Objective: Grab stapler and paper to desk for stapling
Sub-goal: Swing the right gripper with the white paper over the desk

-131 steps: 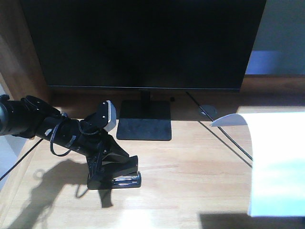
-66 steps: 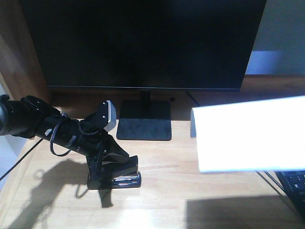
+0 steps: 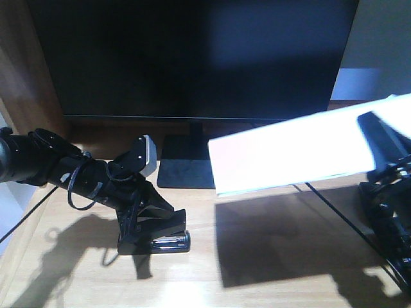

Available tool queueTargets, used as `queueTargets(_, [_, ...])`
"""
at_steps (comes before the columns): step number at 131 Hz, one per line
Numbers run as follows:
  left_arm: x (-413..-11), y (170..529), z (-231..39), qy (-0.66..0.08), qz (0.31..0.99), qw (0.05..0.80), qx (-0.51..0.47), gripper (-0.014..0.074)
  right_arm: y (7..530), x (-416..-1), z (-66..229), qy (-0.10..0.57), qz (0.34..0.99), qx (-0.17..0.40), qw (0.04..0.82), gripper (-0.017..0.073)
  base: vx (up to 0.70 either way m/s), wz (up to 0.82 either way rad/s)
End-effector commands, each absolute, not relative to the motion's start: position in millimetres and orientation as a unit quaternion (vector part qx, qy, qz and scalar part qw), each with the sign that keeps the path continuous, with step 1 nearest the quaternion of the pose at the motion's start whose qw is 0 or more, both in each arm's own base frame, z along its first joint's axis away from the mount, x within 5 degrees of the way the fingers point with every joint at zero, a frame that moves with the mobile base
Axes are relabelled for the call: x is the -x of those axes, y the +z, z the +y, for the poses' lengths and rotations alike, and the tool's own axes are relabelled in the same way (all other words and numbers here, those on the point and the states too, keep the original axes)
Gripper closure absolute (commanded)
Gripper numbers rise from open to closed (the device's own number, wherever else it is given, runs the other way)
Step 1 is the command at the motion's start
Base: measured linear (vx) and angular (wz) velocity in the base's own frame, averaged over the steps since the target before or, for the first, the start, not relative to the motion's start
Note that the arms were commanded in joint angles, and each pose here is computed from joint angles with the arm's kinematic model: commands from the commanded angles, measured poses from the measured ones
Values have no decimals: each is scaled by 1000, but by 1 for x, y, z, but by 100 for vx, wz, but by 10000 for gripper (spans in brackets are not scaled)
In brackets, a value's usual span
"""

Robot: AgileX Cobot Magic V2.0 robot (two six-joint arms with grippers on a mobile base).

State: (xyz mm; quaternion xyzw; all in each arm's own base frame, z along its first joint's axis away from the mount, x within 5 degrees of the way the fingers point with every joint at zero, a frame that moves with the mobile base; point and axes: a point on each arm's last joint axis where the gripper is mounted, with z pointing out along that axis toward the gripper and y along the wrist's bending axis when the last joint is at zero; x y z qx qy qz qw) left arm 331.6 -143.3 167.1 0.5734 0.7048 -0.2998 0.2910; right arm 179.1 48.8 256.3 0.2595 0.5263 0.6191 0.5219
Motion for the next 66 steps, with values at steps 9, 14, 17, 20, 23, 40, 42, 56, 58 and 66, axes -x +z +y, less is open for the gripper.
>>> queueTargets(9, [-332, 193, -148, -313, 689, 325, -567, 600, 262, -186, 54, 659, 504, -198, 522, 562, 0, 0])
queueTargets(14, [-332, 193, -148, -313, 689, 325, -567, 600, 256, -189, 53, 655, 520, -197, 511, 562, 0, 0])
queueTargets(17, [-332, 193, -148, -313, 689, 325, -567, 600, 254, -190, 51, 654, 525, -199, 508, 562, 0, 0])
queueTargets(20, [-332, 193, -148, -313, 689, 325, -567, 600, 251, -192, 46, 650, 531, -205, 504, 562, 0, 0])
queueTargets(23, [-332, 193, -148, -313, 689, 325, -567, 600, 250, -193, 45, 648, 535, -207, 501, 562, 0, 0])
queueTargets(40, [-332, 193, -148, -313, 689, 325, -567, 600, 240, -199, 32, 638, 594, -183, 454, 562, 0, 0])
queueTargets(42, [-332, 193, -148, -313, 689, 325, -567, 600, 241, -201, 31, 639, 602, -177, 446, 562, 0, 0])
queueTargets(56, [-332, 193, -148, -313, 689, 325, -567, 600, 237, -208, 26, 627, 673, -118, 373, 562, 0, 0])
queueTargets(58, [-332, 193, -148, -313, 689, 325, -567, 600, 237, -209, 26, 625, 682, -109, 363, 562, 0, 0])
queueTargets(66, [-332, 193, -148, -313, 689, 325, -567, 600, 236, -214, 29, 617, 714, -70, 322, 562, 0, 0])
